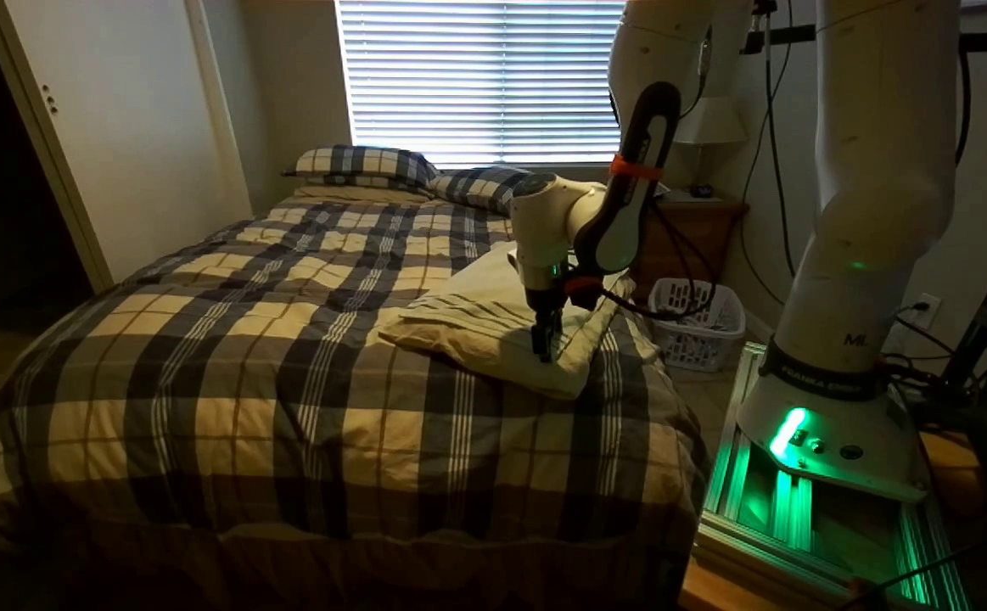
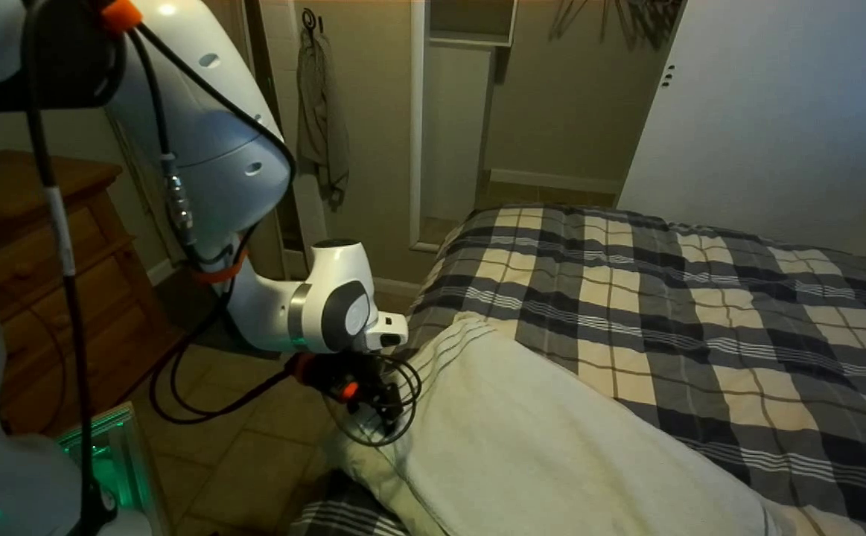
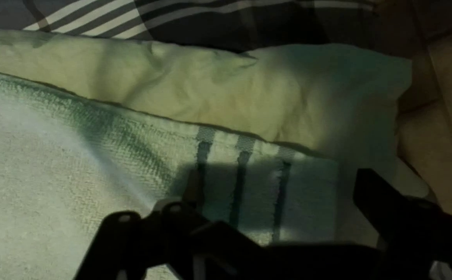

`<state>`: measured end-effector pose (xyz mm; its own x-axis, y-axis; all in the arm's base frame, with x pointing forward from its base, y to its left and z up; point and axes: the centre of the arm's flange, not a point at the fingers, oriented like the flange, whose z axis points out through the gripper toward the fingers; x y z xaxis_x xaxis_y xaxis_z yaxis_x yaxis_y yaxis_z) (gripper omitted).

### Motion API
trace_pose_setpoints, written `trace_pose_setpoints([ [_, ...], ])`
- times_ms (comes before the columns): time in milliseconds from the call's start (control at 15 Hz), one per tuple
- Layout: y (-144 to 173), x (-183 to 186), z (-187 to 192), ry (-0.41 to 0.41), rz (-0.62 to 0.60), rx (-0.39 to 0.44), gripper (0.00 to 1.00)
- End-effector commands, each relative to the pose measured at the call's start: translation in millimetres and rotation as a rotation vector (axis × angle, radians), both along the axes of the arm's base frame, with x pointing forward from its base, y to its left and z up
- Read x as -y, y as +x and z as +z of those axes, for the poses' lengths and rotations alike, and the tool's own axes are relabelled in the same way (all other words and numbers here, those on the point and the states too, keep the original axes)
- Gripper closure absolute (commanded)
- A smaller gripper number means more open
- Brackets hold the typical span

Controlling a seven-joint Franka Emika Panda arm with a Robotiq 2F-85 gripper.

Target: Fold the towel into a triangle twice.

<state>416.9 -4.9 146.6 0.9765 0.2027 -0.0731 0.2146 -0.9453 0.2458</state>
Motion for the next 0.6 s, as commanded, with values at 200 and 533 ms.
trace_pose_setpoints([
  [200,8.5,3.6,-8.3,-0.022,-0.012,0.006,0.33],
  [533,8.9,8.8,0.3,-0.028,-0.022,0.015,0.69],
])
